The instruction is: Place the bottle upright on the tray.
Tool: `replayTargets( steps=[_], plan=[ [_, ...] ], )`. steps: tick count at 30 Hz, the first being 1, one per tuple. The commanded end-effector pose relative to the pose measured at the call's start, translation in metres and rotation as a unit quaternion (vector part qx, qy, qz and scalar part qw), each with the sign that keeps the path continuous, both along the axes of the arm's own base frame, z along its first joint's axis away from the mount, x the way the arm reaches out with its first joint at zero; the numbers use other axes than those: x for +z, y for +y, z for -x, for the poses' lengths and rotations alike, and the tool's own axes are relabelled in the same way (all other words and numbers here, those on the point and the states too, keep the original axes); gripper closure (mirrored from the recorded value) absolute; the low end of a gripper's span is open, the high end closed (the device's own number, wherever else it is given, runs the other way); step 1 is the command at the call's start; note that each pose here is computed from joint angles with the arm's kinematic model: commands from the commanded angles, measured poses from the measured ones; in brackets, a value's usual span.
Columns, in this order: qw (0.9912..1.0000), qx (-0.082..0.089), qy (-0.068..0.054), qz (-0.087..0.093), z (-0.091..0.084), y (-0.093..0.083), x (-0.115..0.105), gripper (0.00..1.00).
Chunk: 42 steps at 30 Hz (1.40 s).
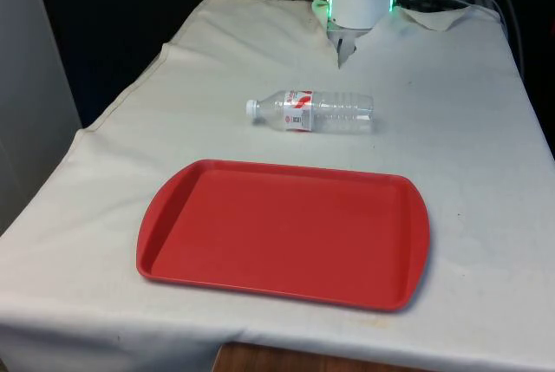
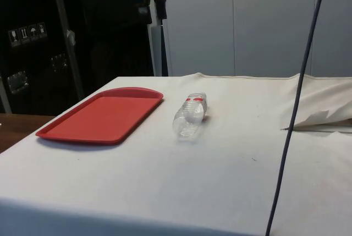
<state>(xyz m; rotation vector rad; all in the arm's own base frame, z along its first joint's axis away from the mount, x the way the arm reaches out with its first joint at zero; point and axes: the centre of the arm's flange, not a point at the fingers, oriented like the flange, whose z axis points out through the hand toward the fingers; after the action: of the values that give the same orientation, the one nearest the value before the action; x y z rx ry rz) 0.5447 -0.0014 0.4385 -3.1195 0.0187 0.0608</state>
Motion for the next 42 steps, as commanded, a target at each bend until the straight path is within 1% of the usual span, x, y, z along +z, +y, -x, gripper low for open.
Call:
replayTargets(
  steps=[1,2,3,4,11,12,13,20,21,22,24,25,30,31,32,37,40,41,42],
  plan=[
    [0.99996,-0.003,-0.008,0.001,0.002,0.000,-0.001,0.00],
    [0.99995,-0.004,-0.009,0.000,0.003,0.000,-0.003,0.00],
    [0.99999,-0.001,-0.004,0.000,0.003,0.000,-0.005,0.00],
    [0.99992,-0.005,-0.011,0.000,0.005,0.000,-0.006,0.00],
    [0.99970,-0.009,-0.023,-0.001,0.013,-0.001,-0.021,0.00],
    [0.99986,-0.006,-0.016,-0.001,0.011,0.000,-0.023,0.00],
    [0.99966,-0.010,-0.024,-0.001,0.013,-0.001,-0.024,0.00],
    [0.99924,-0.015,-0.036,-0.001,0.021,-0.001,-0.039,0.00],
    [0.99951,-0.012,-0.029,-0.002,0.019,-0.001,-0.039,0.00],
    [0.99916,-0.015,-0.038,-0.001,0.022,-0.001,-0.040,0.00],
    [0.99909,-0.016,-0.039,-0.001,0.025,-0.001,-0.044,0.00],
    [0.99895,-0.018,-0.042,-0.002,0.026,-0.001,-0.047,0.00],
    [0.99878,-0.021,-0.045,-0.001,0.031,-0.002,-0.054,0.00],
    [0.99908,-0.018,-0.039,-0.002,0.029,-0.002,-0.055,0.00],
    [0.99873,-0.022,-0.045,-0.002,0.032,-0.002,-0.055,0.00],
    [0.99829,-0.033,-0.048,-0.002,0.035,-0.002,-0.061,0.00],
    [0.99802,-0.039,-0.049,-0.002,0.036,-0.002,-0.064,0.00],
    [0.99839,-0.035,-0.044,-0.002,0.035,-0.002,-0.064,0.00],
    [0.99781,-0.044,-0.050,-0.002,0.036,-0.002,-0.066,0.00]
  ],
)
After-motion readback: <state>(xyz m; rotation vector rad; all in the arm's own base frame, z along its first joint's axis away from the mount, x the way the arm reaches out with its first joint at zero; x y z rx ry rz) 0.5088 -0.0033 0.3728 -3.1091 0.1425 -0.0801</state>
